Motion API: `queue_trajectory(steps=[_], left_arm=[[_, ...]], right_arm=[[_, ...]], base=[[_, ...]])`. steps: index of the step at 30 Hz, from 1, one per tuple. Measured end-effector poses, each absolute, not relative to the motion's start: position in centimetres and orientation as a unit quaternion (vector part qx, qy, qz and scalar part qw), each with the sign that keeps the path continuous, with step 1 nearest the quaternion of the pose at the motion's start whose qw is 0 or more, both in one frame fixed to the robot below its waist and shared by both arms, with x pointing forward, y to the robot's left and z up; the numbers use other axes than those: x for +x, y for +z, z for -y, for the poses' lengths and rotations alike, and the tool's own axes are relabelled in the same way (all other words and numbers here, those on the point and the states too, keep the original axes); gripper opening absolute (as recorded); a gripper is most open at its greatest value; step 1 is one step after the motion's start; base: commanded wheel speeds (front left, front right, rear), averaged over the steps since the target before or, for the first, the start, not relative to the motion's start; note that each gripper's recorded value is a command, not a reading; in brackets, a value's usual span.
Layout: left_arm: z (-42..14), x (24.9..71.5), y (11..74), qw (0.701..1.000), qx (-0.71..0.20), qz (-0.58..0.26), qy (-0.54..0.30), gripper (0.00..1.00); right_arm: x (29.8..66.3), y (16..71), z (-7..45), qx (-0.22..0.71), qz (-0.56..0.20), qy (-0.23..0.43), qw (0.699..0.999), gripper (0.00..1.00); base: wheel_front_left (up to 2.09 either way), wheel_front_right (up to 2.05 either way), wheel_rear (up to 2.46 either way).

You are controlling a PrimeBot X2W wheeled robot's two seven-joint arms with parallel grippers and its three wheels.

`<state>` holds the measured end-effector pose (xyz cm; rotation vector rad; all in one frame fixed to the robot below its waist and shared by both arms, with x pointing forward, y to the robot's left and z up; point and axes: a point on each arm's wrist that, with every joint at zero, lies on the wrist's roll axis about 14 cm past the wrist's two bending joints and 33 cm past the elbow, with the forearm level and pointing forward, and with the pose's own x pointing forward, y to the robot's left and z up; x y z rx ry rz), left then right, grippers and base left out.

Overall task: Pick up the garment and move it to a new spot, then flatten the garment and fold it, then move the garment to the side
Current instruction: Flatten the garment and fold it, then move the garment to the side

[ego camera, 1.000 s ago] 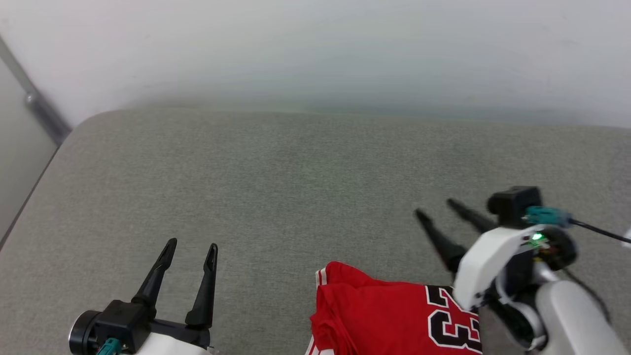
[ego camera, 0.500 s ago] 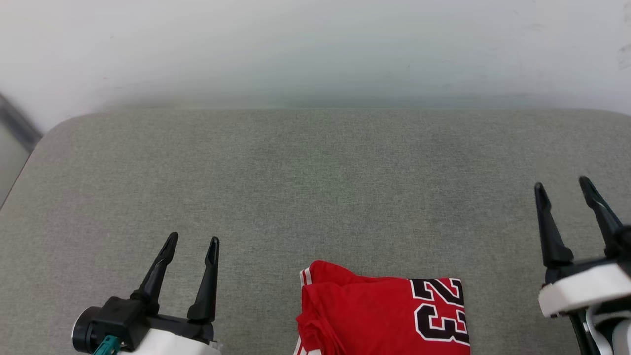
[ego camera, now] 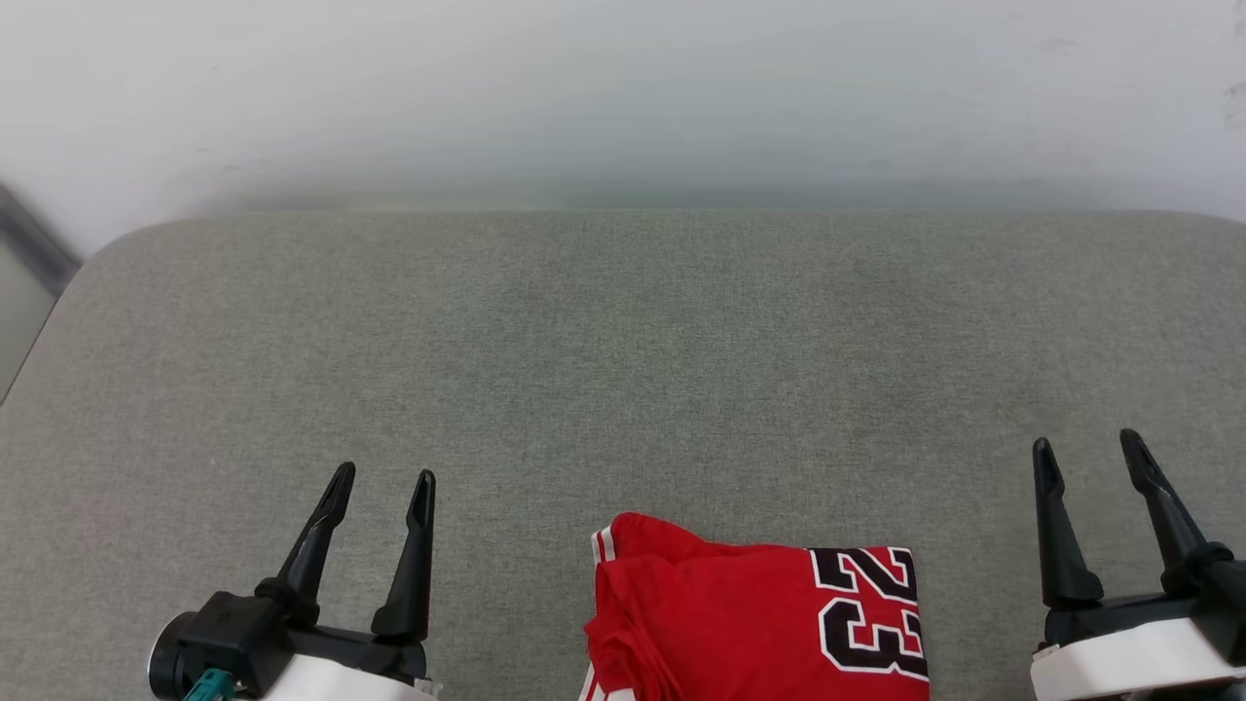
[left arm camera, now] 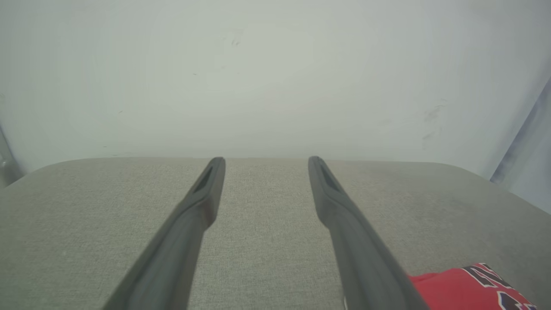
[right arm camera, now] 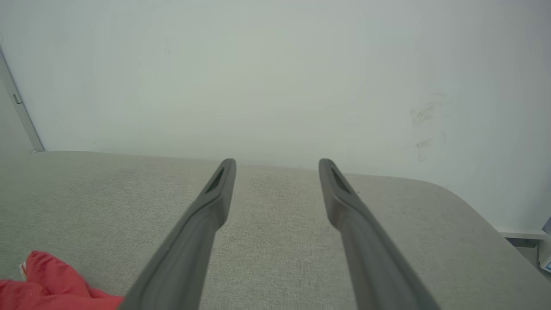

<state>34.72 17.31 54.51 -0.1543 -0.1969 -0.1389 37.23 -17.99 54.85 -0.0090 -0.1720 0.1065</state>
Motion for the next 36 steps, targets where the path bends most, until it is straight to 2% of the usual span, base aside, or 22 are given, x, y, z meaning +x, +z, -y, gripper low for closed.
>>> queue_trajectory(steps=[8, 13, 17, 21, 25, 36], left_arm=[[-17.5, 34.7, 54.3, 0.990, -0.076, 0.095, -0.067, 1.00], [-17.5, 34.8, 54.1, 0.991, -0.076, 0.092, -0.068, 1.00], [-17.4, 34.8, 53.7, 0.991, -0.075, 0.084, -0.069, 1.00], [-17.5, 35.0, 53.5, 0.992, -0.073, 0.081, -0.069, 1.00], [-17.6, 35.3, 53.2, 0.992, -0.071, 0.076, -0.068, 1.00], [-18.5, 35.7, 52.2, 0.995, -0.062, 0.060, -0.056, 1.00]], right_arm=[[37.3, 54.2, 17.4, -0.004, 0.071, 0.062, 0.996, 1.00], [37.4, 52.8, 16.5, 0.001, 0.026, 0.080, 0.996, 1.00], [36.7, 49.1, 15.5, 0.013, -0.102, 0.109, 0.989, 1.00], [34.4, 45.3, 14.3, 0.046, -0.256, 0.142, 0.955, 1.00], [33.0, 43.3, 14.9, 0.040, -0.354, 0.138, 0.924, 1.00], [32.1, 39.1, 11.8, 0.060, -0.474, 0.161, 0.864, 1.00]], base=[[0.00, 0.00, 0.00], [0.00, 0.00, 0.00], [0.00, 0.00, 0.00], [0.00, 0.00, 0.00], [0.00, 0.00, 0.00], [0.00, 0.00, 0.00]])
